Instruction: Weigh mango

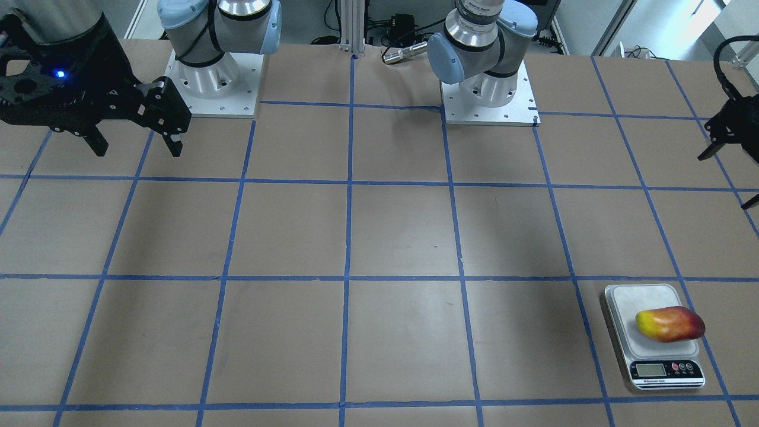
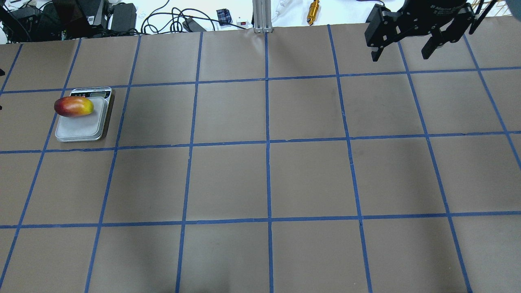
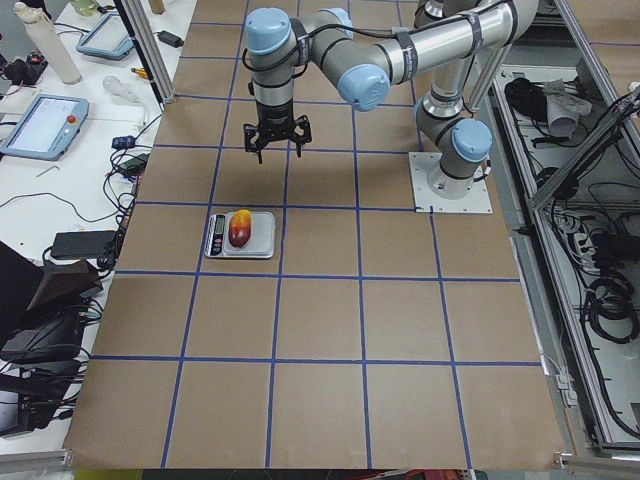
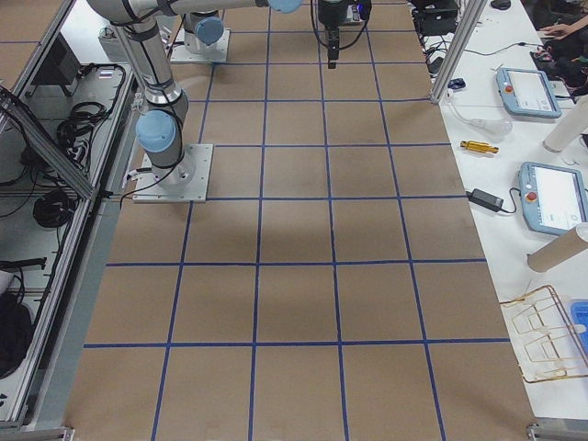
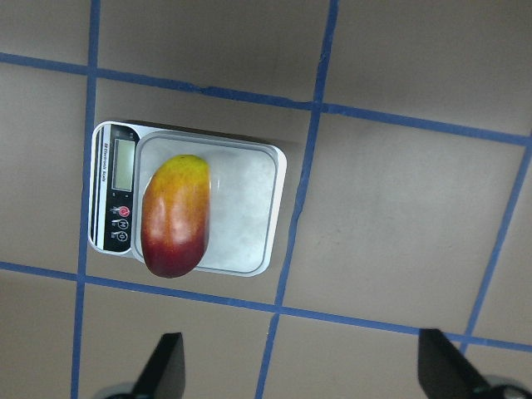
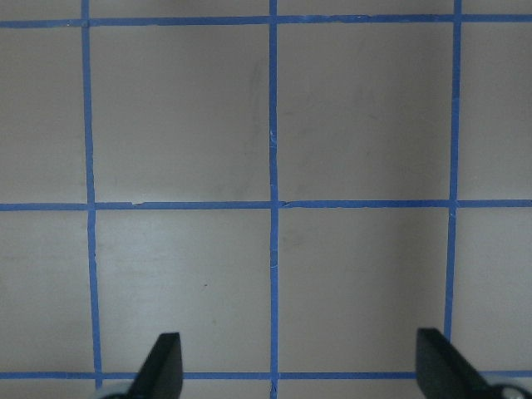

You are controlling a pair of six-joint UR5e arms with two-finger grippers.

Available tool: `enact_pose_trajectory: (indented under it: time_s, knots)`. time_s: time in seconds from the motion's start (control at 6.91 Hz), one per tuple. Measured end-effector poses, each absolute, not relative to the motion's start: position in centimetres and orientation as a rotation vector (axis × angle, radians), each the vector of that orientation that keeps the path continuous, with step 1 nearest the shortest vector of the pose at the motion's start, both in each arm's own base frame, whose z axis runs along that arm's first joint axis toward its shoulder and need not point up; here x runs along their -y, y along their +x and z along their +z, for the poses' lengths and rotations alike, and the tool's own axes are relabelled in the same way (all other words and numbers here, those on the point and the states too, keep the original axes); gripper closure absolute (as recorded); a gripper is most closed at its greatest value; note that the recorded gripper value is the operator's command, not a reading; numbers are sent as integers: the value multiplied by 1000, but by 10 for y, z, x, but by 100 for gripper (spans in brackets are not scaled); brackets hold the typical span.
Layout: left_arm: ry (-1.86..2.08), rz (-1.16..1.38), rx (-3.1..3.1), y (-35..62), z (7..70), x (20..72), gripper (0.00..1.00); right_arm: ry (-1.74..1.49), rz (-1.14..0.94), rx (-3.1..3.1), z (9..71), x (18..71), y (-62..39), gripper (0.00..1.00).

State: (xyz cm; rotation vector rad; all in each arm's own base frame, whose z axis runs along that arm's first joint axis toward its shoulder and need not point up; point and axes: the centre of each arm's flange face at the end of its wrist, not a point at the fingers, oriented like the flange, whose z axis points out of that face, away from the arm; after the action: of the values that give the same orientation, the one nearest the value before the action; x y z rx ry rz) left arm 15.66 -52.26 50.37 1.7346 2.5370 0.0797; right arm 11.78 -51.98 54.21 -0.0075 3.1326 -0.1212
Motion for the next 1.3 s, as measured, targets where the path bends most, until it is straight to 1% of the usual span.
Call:
enact_pose_trajectory:
  time_s: [0.29,0.58,0.87,1.3]
  knots:
    - [1395,40,-2748,135,521,502,0,-7,-120,-3132,542,520,118,0]
    - [989,-29,-2941,89,528,505,0,-8,-120,-3132,542,520,118,0]
    - [686,-27,-3042,13,526,509,0,-7,-120,-3132,542,520,118,0]
    - [349,16,-3110,-101,520,498,0,-7,-121,-3131,542,520,118,0]
